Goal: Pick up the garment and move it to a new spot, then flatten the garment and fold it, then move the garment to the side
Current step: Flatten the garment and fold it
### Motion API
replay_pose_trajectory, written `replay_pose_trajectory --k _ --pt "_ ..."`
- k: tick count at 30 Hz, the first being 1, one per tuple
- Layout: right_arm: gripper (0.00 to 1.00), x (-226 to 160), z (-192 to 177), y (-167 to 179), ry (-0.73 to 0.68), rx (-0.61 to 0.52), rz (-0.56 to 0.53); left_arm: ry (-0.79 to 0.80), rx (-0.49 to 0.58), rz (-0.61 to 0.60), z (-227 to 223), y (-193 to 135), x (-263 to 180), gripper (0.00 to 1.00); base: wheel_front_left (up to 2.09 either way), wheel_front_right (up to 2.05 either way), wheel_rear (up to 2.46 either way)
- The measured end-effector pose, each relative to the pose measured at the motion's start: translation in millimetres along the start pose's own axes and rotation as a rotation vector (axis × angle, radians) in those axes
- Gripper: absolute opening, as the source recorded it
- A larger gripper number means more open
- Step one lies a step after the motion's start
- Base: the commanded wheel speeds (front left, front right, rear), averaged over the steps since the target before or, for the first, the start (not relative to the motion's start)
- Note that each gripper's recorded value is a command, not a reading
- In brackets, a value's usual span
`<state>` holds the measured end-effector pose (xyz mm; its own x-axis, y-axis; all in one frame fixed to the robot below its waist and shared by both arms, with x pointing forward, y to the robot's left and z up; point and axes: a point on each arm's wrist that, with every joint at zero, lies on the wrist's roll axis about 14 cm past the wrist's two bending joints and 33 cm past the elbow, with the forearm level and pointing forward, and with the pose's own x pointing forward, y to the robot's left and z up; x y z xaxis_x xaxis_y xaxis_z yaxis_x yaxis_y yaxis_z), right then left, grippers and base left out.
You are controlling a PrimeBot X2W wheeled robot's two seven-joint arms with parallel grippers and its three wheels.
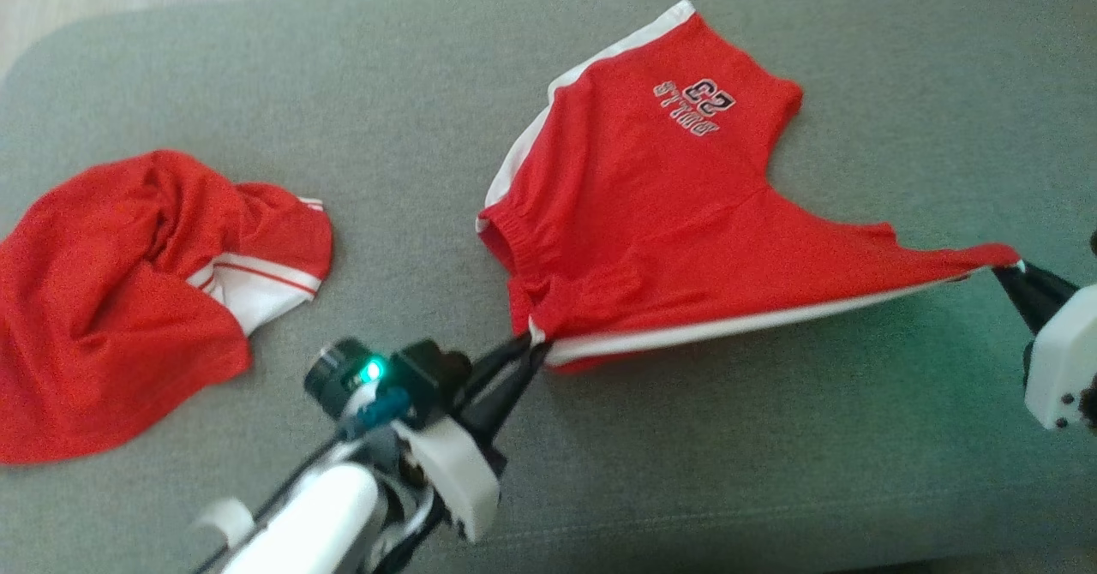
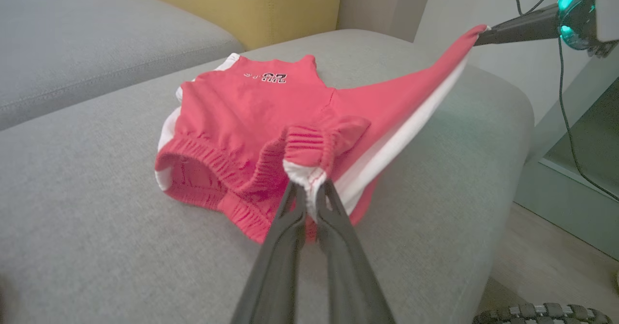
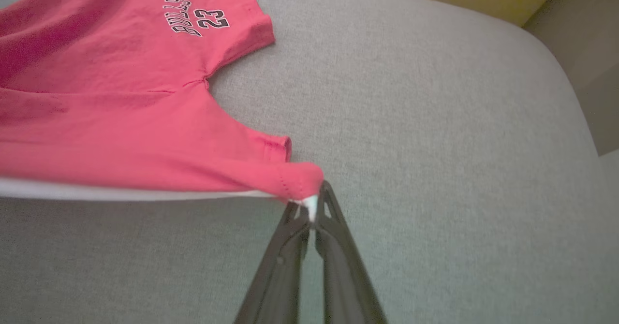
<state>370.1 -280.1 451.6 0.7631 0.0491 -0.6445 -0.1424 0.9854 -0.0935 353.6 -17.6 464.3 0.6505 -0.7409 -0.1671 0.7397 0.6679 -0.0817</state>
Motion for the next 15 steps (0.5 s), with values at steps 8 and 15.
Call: replay_pose_trajectory --k 8,15 --pt "0.0 36.6 58.0 2.1 -0.072 -0.093 -0.013 -0.051 0.025 0.058 20.8 42.8 22.4 0.0 0.0 0.0 0.0" --pt "0.0 89.7 109.3 21.5 -0.107 -0.184 0.026 -0.024 0.001 0.111 8.9 70.0 31.2 0.0 0.0 0.0 0.0"
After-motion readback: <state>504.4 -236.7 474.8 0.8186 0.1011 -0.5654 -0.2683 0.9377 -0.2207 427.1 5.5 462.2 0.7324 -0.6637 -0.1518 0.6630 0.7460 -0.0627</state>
